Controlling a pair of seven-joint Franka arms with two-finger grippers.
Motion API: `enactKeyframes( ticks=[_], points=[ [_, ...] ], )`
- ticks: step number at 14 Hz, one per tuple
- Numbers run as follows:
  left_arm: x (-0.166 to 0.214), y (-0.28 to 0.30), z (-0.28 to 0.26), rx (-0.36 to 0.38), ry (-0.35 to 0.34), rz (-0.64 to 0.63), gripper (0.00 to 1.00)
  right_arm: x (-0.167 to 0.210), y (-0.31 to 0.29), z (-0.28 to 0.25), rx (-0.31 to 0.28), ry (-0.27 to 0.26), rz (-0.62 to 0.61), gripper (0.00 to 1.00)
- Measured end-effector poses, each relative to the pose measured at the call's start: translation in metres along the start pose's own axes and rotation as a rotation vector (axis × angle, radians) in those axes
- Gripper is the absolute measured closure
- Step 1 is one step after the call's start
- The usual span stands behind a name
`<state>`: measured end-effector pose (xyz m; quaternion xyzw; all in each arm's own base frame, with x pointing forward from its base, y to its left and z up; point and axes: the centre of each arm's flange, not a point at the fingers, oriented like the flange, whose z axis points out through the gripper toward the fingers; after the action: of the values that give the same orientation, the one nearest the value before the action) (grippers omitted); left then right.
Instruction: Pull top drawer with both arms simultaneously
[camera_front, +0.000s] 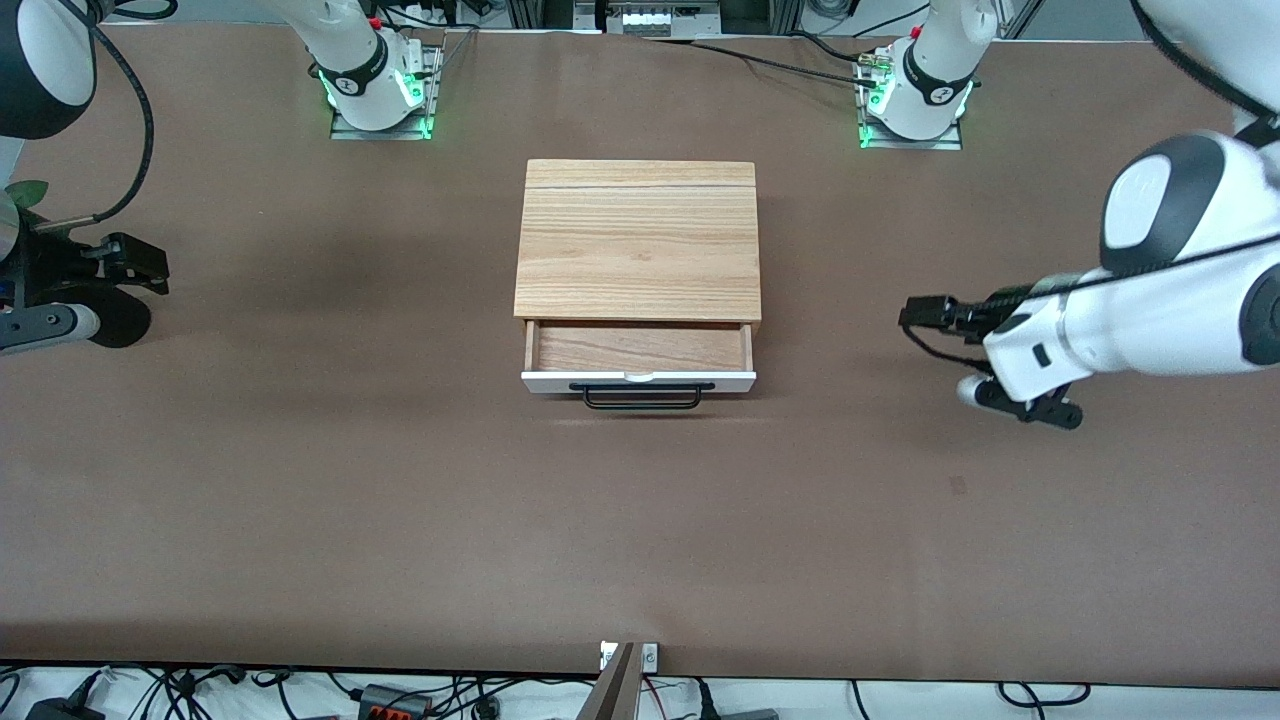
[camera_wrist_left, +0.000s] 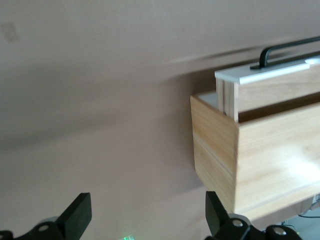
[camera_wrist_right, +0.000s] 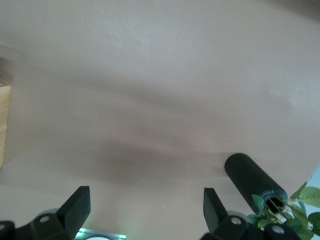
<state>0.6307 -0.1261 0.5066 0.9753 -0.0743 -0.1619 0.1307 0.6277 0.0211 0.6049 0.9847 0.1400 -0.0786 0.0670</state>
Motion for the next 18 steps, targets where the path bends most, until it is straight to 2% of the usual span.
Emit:
enactKeyframes(
  ticks=[2, 5, 7, 10, 12, 15, 18],
  points=[
    [-0.022, 0.002, -0.024, 0.04, 0.015, -0.032, 0.0, -0.002, 0.005, 0.001, 0.004, -0.009, 0.009, 0.0],
    [-0.057, -0.006, -0.059, 0.145, 0.043, -0.079, 0.0, -0.01, 0.011, 0.0, 0.031, -0.005, 0.019, 0.0],
    [-0.069, -0.004, -0.066, 0.159, 0.036, -0.105, 0.0, -0.023, 0.021, 0.004, 0.064, 0.004, 0.03, 0.0],
    [-0.073, -0.008, -0.06, 0.165, -0.001, -0.13, 0.0, -0.051, 0.039, 0.019, 0.103, 0.085, 0.047, 0.0],
    [-0.077, -0.018, -0.054, 0.166, -0.013, -0.153, 0.0, -0.071, 0.039, 0.026, 0.104, 0.128, 0.075, 0.0],
    [-0.091, -0.04, -0.046, 0.209, 0.028, -0.176, 0.0, -0.079, 0.02, 0.025, 0.112, 0.135, 0.207, 0.0],
    [-0.104, -0.047, -0.043, 0.242, 0.04, -0.181, 0.0, -0.075, 0.003, 0.023, 0.113, 0.133, 0.235, 0.0]
  ],
)
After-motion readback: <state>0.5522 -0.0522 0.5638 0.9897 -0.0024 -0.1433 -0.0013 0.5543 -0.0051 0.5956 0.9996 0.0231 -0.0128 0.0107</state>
